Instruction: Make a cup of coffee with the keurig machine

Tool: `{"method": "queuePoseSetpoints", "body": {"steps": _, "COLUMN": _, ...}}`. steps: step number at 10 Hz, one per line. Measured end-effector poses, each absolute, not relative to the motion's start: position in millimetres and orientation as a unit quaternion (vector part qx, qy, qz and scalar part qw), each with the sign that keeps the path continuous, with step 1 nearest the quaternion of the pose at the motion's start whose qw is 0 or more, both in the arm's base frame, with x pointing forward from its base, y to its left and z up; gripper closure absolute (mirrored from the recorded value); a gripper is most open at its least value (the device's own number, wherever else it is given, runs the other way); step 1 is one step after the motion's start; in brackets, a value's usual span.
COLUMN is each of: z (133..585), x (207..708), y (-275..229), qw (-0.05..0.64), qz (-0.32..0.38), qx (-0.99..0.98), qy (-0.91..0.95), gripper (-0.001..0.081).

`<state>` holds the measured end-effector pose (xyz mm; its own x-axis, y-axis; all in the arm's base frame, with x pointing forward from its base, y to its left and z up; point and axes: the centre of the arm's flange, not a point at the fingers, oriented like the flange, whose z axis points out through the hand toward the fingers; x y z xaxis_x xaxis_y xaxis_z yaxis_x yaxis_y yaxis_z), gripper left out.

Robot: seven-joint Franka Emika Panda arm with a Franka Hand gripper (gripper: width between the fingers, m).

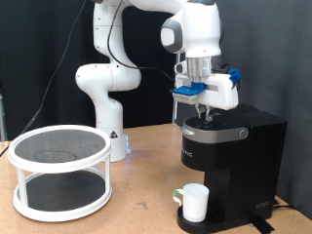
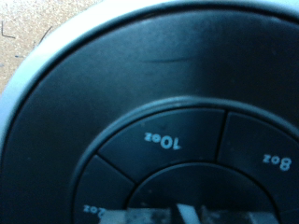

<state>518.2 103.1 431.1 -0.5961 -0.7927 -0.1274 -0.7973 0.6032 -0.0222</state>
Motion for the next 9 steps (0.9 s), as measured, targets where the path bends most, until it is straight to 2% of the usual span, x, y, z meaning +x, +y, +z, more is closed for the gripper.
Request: {"method": "queuePoseSetpoints", "body": {"steps": 9, "z": 425.6, "x": 519.9, "y": 103.0, "qw": 0.038, "qz": 0.031, "qx": -0.445, "qy": 0.894, "gripper": 0.0806}}
